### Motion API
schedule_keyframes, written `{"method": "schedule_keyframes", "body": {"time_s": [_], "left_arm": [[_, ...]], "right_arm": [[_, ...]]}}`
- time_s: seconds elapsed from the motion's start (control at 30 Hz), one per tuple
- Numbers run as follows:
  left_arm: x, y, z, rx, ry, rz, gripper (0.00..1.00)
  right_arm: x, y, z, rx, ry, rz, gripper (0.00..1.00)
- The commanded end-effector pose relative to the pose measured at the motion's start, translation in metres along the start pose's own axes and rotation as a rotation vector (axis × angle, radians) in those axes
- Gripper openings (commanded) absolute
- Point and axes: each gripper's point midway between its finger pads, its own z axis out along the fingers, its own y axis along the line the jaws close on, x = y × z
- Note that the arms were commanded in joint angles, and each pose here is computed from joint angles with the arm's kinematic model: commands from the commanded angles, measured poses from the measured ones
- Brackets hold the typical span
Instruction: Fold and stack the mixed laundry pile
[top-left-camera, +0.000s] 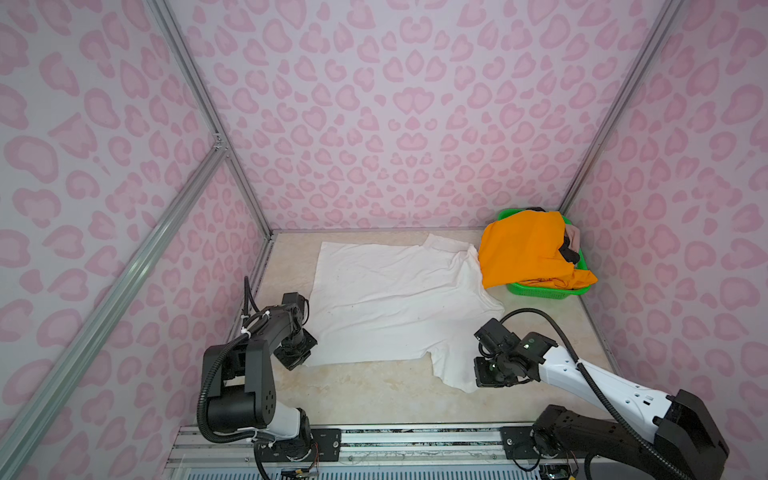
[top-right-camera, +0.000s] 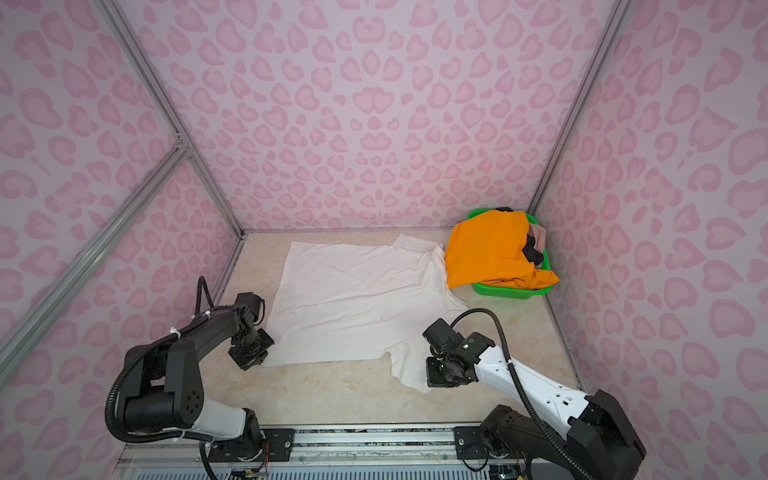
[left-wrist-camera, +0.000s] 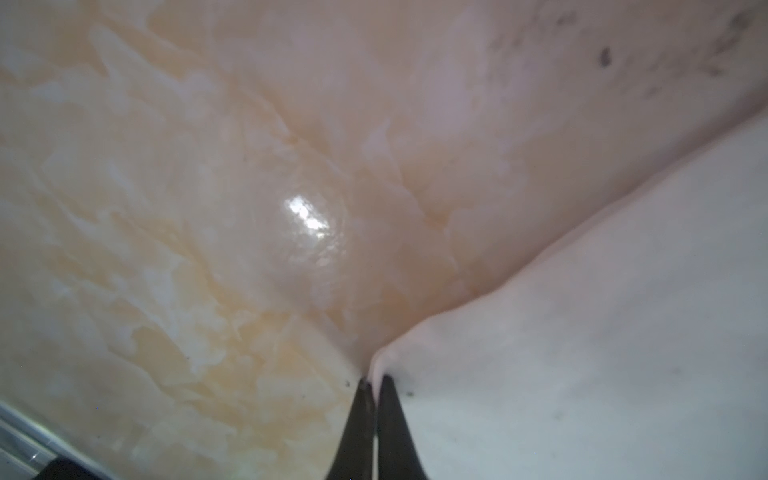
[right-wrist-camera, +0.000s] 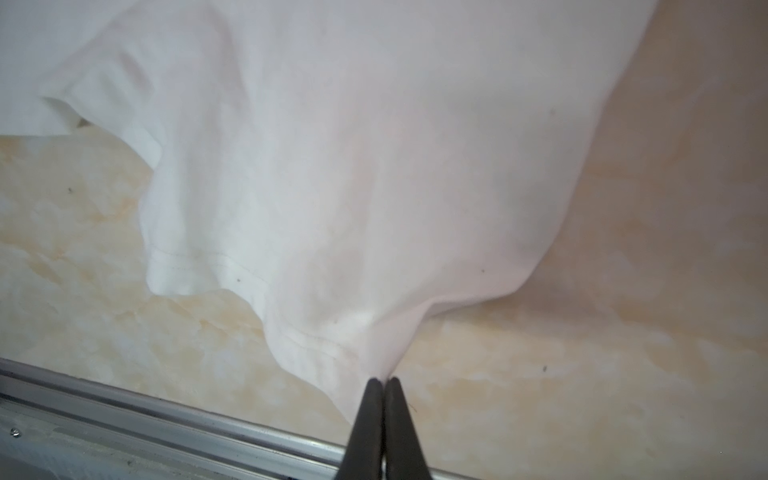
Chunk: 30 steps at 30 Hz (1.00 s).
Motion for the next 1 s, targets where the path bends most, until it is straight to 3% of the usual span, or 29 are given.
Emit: {"method": "schedule_keyframes", "body": {"time_s": [0.0,0.4,0.8,0.97], "left_arm": [[-0.006,0.004,-0.013,-0.02,-0.031,0.015,0.03],[-0.001,0.022,-0.073,-0.008,-0.083,0.015,0.02],[0.033,0.052,-0.099,-0.028,-0.052,0.019,0.02],[0.024,0.047,-0.104,-0.008,-0.094,0.012,0.02]], "right_arm": [[-0.002,-0.013,-0.012,0.08,-0.011,-0.062,0.0],[-0.024,-0.009,-0.074,0.091,-0.166,-0.177,0.0],[-0.044,-0.011,-0.149,0.135,-0.343,-0.247,0.0],[-0.077,0.005,-0.166,0.144,-0.397,-0.292,0.0]]}}
